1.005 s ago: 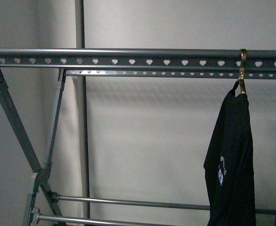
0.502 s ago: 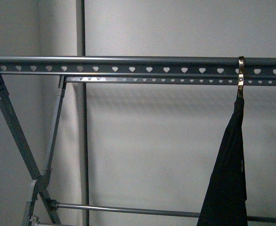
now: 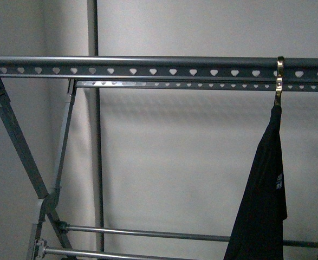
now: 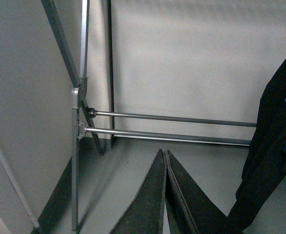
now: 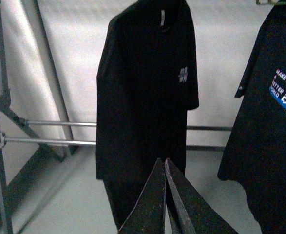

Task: Hang clothes on hanger

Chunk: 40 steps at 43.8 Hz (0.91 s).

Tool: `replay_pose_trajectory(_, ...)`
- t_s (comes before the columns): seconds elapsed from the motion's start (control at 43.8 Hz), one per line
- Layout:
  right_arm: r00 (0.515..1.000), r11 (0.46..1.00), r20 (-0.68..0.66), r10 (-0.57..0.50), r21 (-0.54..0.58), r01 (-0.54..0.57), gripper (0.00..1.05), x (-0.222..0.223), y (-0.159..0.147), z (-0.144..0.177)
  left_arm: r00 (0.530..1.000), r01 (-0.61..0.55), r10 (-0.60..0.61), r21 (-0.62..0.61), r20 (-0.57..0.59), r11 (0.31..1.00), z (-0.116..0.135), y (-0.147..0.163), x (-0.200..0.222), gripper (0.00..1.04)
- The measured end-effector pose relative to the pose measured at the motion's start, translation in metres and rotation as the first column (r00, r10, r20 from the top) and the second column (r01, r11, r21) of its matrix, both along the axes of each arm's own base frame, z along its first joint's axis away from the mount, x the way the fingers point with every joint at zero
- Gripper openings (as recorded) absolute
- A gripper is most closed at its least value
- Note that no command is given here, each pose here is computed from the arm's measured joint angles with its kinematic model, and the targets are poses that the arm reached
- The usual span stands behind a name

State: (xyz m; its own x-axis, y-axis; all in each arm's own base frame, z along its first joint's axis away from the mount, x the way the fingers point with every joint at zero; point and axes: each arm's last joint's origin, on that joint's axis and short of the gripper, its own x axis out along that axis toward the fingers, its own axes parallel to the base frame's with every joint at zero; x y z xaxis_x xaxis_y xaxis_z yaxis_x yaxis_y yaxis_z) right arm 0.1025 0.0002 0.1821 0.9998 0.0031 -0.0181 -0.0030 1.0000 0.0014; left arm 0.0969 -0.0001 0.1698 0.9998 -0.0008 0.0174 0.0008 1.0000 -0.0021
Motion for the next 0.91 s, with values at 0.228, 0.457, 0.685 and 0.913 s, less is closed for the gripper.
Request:
replay_pose_trajectory(0.228, 1.000, 1.000, 0.019, 0.000, 0.000, 0.000, 0.02, -0.005, 0.000, -0.006, 1.000, 0.000, 0.000, 0.000, 0.001, 1.000, 0.000, 0.000, 0.000, 0.04)
replay_pose_trajectory(0.457, 1.000, 1.000, 0.018, 0.000, 0.000, 0.000, 0.02, -0.005, 0.000, -0.017, 1.000, 0.000, 0.000, 0.000, 0.001, 1.000, 0.000, 0.000, 0.000, 0.04)
replay_pose_trajectory(0.685, 1.000, 1.000, 0.018, 0.000, -0.001, 0.000, 0.14, -0.005, 0.000, -0.017, 1.000, 0.000, 0.000, 0.000, 0.001, 1.000, 0.000, 0.000, 0.000, 0.13)
replay_pose_trajectory(0.913, 1.000, 1.000, 0.018, 0.001, -0.001, -0.001, 0.58, -0.005, 0.000, -0.017, 1.000, 0.000, 0.000, 0.000, 0.001, 1.000, 0.000, 0.000, 0.000, 0.58)
